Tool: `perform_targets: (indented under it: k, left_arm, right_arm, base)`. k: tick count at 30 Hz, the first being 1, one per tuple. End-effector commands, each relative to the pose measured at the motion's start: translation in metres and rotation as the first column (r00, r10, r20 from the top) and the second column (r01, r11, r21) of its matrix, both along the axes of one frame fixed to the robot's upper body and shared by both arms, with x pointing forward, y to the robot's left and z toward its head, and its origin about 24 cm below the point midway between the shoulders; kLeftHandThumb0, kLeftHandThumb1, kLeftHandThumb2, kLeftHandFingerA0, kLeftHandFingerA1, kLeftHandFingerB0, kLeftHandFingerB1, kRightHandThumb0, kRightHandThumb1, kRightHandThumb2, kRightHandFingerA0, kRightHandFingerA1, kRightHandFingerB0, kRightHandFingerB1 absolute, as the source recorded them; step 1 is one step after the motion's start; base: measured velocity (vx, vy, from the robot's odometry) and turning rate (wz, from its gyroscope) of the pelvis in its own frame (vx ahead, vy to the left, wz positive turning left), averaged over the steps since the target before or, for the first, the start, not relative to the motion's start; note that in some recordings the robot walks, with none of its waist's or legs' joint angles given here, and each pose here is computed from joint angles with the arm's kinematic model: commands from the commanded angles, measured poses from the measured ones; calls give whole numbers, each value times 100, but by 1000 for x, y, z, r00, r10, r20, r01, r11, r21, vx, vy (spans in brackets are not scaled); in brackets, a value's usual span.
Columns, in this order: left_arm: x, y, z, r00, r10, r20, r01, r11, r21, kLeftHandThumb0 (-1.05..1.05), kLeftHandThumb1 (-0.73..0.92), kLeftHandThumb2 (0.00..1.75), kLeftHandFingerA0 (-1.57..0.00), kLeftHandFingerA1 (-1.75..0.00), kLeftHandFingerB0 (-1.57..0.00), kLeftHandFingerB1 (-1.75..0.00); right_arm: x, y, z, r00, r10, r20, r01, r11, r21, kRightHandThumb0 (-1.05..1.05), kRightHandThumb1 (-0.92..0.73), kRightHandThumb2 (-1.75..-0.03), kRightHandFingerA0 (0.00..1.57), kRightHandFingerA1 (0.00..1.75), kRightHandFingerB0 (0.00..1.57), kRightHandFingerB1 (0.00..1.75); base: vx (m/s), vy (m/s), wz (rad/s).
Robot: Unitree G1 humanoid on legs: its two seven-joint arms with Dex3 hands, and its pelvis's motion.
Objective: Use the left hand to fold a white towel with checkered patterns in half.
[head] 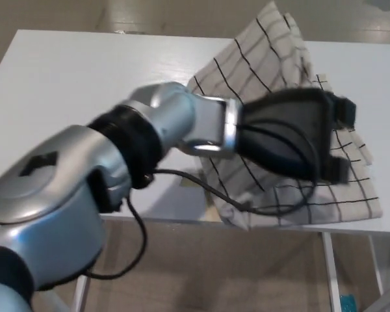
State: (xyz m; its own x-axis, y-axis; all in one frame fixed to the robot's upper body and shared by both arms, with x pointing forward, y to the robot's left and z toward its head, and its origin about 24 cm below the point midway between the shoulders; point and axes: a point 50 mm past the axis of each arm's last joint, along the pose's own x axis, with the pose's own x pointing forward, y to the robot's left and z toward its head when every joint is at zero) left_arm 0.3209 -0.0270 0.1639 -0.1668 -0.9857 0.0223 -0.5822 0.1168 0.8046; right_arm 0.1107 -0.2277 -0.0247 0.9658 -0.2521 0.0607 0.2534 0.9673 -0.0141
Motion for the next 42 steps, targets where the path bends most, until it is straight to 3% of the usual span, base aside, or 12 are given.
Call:
perform_targets:
  k: [1,3,4,5,7,8,22,24,30,40,41,42]
  left_arm:
    - [-21,-20,-22,990,-87,-107,89,996,15,-35,39,77,-120,-142,-92,-121]
    - [-26,-25,-29,986,-92,-142,94,996,9,-29,41,86,-120,-132,-93,-93]
    - [-25,-27,-30,983,-63,-170,67,998,13,-36,52,58,-85,-146,-87,-64]
    - [-23,-30,-30,983,-10,-181,17,999,36,-52,56,58,-43,-64,-45,-39]
    - [-19,-32,-29,979,63,-196,-50,996,71,-52,56,58,-43,-64,-45,-39]
    - [-13,-36,-22,931,243,-273,-213,968,136,-75,58,61,0,0,0,-1]
    - [6,-46,25,734,494,-466,-426,869,251,-105,73,63,0,0,0,0]
    - [7,-46,35,734,479,-482,-427,877,222,-105,58,89,0,0,0,0]
    - [11,-43,101,746,357,-562,-420,907,19,-104,73,63,0,0,0,0]
    - [-16,58,198,808,14,-589,-341,827,-447,-100,69,64,0,0,0,-8]
    - [-24,75,200,812,-18,-583,-329,811,-483,-93,54,97,0,0,0,-8]
    - [-30,88,202,813,-37,-581,-324,800,-505,-91,53,96,0,0,0,-9]
  right_arm:
    - [2,-1,-1,1000,-6,5,6,999,48,-59,-81,-65,34,46,33,35]
    - [3,0,-2,1000,-10,7,10,998,60,-59,-81,-65,34,46,33,35]
    - [2,0,-2,1000,-11,7,10,998,60,-59,-81,-65,34,46,34,35]
    - [3,0,-2,1000,-11,7,11,998,58,-59,-81,-65,34,46,34,35]
    - [3,0,-2,1000,-11,8,11,998,57,-59,-81,-65,34,46,34,35]
    - [3,-1,-2,1000,-10,9,9,998,56,-59,-81,-65,34,47,35,35]
    - [9,0,0,1000,9,24,-10,998,56,-59,-81,-65,35,48,36,36]
    - [8,2,0,1000,4,28,-5,998,61,-60,-80,-65,35,48,36,36]
    - [10,2,0,1000,7,30,-8,999,47,-60,-80,-65,35,48,36,37]
    - [-1,1,-8,1000,5,-18,-4,999,50,-61,-79,-65,34,47,36,37]
    - [-2,0,-9,1000,2,-28,-1,999,54,-62,-79,-65,34,46,36,37]
    - [-1,-1,-10,999,0,-36,2,999,53,-62,-79,-65,34,46,36,37]
  base:
    - [0,0,0]
    - [0,0,0]
    - [0,0,0]
    - [0,0,0]
    - [0,0,0]
    - [0,0,0]
    - [0,0,0]
    - [0,0,0]
    - [0,0,0]
    - [0,0,0]
    - [0,0,0]
    - [0,0,0]
